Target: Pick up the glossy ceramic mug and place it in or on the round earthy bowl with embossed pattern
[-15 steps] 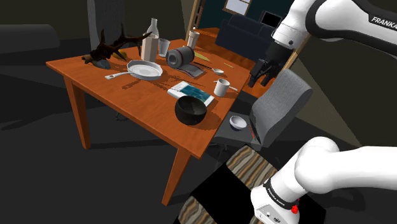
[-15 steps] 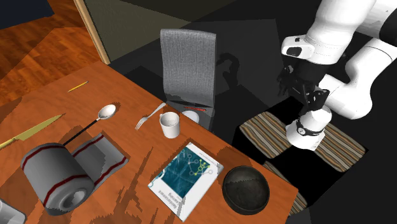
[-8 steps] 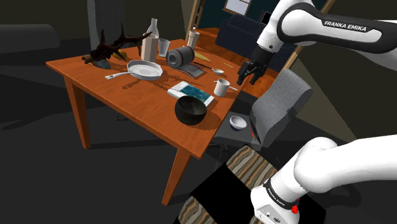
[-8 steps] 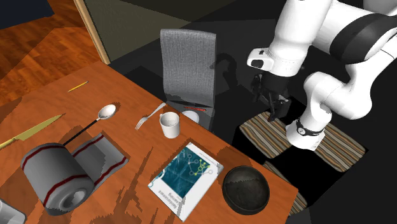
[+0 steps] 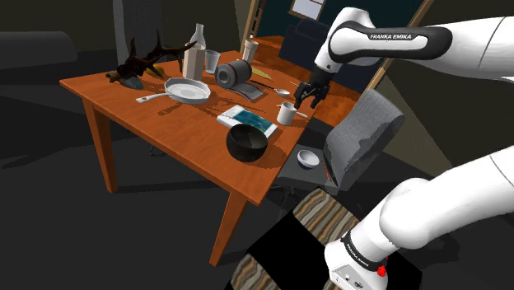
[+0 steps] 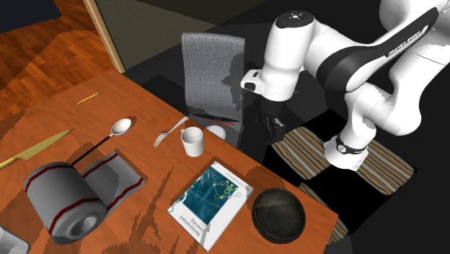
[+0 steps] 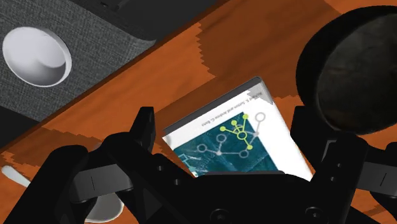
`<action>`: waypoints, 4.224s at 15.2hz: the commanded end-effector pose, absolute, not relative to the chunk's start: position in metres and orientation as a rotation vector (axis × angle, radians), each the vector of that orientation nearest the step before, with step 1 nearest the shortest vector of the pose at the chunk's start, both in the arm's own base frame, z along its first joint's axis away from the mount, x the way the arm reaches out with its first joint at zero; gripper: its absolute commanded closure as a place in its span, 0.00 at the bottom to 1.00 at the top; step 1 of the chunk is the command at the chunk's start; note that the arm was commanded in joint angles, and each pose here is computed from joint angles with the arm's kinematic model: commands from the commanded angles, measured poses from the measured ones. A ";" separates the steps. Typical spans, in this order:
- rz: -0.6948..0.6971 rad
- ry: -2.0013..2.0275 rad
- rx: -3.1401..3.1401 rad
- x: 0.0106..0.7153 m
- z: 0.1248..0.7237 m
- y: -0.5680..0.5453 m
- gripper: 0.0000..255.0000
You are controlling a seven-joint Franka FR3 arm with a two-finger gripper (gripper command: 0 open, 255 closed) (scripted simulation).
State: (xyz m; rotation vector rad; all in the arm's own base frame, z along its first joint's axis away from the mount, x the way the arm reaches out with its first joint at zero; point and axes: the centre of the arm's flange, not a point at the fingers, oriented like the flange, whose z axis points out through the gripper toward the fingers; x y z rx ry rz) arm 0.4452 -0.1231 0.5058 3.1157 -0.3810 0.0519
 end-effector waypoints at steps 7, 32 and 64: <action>0.050 -0.426 3.088 0.515 0.460 -0.186 0.00; 0.047 -0.496 3.046 0.623 0.350 -0.292 0.00; 0.047 -0.496 3.046 0.623 0.450 -0.292 1.00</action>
